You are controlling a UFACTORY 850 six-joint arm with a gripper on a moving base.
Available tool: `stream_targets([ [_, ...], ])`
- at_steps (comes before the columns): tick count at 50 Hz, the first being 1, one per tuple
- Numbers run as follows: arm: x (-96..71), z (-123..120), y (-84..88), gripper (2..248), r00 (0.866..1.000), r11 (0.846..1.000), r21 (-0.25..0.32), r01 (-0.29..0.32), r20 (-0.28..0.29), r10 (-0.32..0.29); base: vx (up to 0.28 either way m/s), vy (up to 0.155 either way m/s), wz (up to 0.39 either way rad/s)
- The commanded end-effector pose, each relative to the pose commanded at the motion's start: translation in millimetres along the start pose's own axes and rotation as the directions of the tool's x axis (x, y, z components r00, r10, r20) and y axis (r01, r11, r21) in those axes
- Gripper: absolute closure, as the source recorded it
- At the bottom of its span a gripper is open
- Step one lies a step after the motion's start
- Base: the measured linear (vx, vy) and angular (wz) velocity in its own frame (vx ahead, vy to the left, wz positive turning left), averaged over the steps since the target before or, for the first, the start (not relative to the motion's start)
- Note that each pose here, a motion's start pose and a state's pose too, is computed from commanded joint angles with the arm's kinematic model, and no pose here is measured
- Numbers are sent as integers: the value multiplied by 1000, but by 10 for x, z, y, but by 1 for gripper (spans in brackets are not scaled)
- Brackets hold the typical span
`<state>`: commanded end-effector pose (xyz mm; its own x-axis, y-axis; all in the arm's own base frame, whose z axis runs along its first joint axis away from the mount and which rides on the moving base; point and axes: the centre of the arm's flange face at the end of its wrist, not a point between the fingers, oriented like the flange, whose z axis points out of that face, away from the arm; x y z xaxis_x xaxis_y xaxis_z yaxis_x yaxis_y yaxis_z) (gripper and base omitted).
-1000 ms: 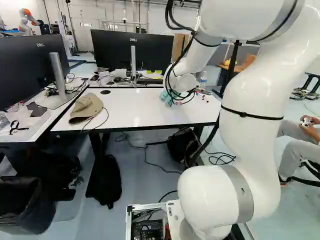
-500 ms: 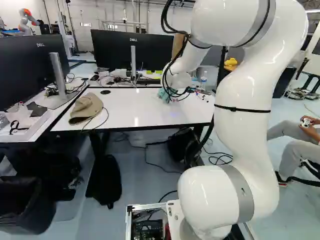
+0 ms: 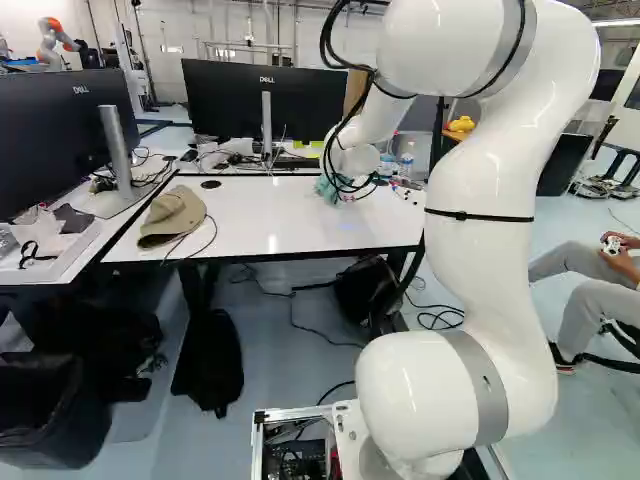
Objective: Clean the table with the green towel
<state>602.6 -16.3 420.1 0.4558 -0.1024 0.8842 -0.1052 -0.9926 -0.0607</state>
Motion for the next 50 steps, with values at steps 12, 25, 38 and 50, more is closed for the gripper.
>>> stream_targets([
  [12,-19,3,3,209,1000,1000,-4,-8,23,8,0,0,0],
  [25,-25,47,25,209,999,1000,-12,-19,48,20,0,0,0],
  [38,-16,127,62,209,997,999,-23,-34,70,36,0,0,0],
  [50,-6,205,97,209,995,998,-33,-49,90,51,0,0,0],
])
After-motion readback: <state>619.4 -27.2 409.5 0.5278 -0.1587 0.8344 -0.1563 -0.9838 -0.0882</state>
